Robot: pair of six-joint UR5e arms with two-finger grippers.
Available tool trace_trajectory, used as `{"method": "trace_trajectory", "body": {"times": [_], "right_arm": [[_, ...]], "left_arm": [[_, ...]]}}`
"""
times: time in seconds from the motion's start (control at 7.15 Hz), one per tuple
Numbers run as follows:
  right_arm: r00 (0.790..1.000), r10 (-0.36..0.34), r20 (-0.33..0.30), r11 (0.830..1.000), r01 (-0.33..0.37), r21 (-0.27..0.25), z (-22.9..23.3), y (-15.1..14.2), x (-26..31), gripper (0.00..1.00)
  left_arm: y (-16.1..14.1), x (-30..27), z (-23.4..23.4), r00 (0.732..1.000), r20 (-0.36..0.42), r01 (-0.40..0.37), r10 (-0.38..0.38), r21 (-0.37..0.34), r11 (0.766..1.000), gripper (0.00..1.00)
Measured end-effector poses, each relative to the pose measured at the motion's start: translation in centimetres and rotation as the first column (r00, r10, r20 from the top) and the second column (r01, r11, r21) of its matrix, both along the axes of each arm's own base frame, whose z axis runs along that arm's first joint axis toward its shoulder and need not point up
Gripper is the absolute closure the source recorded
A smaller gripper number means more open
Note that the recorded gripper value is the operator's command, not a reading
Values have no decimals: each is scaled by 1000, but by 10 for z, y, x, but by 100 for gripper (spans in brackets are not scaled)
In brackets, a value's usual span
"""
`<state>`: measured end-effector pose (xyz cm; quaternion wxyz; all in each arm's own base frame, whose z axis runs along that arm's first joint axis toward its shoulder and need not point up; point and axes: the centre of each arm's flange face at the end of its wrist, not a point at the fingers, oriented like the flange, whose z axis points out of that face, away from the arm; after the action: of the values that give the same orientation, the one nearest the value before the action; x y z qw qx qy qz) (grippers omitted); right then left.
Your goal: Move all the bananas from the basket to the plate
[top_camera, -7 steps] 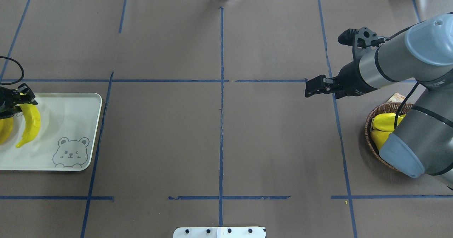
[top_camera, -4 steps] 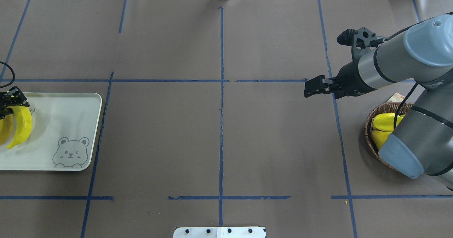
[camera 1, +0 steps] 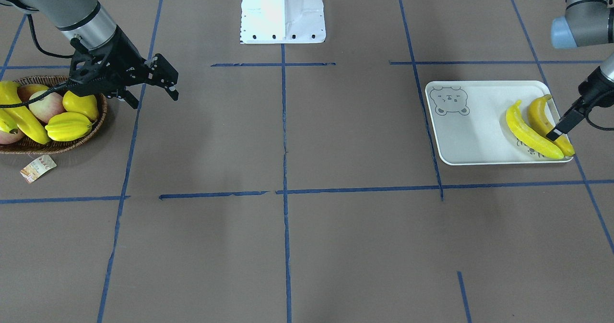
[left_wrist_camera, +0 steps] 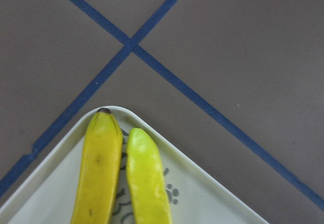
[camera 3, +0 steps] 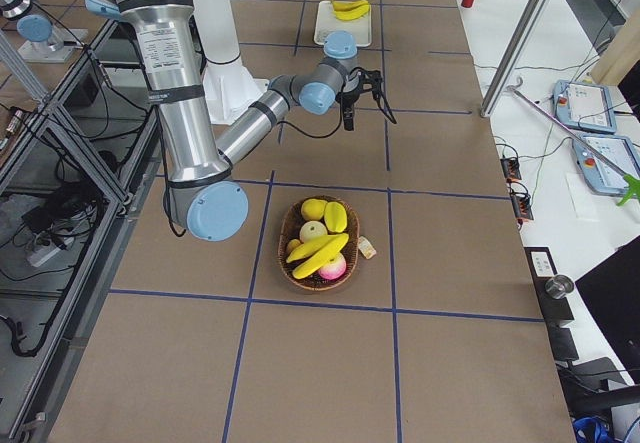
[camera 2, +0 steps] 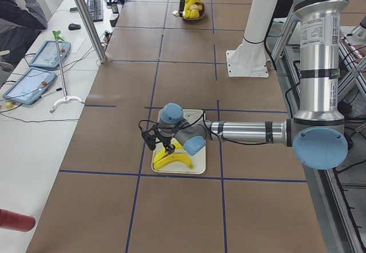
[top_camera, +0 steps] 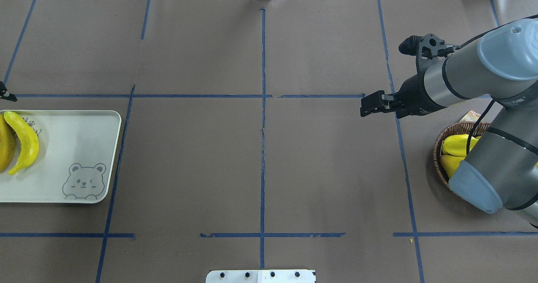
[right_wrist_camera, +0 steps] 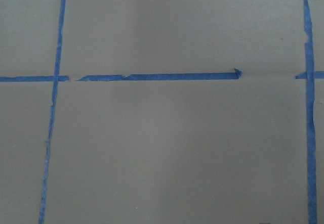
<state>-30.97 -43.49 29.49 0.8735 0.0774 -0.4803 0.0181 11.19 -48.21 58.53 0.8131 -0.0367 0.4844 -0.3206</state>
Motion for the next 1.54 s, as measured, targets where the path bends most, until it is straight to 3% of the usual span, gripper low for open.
{"method": "trace_trajectory", "body": {"times": [0.28, 0.42, 0.84, 1.12, 1.4, 1.54], "right_arm": [[1000, -2, -22, 1000, 2, -5, 17, 1, 10, 0], [999, -22, -50, 1000, 23, 19, 34, 4, 21, 0], [980, -100, -171, 985, 122, 119, 101, 18, 85, 0], [962, -152, -228, 968, 192, 161, 150, 39, 136, 0], [957, -181, -228, 945, 234, 230, 201, 66, 181, 0], [952, -208, -226, 925, 266, 271, 227, 71, 203, 0]], "left_arm": [[-27, 9, -75, 997, -73, -20, 29, 125, 992, 0], [-29, 26, -111, 993, -97, -45, 65, 192, 980, 0], [-1, 108, -184, 974, -122, -141, 191, 335, 932, 0], [7, 138, -209, 963, -143, -165, 229, 359, 918, 0], [9, 151, -217, 958, -153, -173, 242, 363, 916, 0], [11, 157, -218, 959, -149, -172, 240, 366, 915, 0]]}}
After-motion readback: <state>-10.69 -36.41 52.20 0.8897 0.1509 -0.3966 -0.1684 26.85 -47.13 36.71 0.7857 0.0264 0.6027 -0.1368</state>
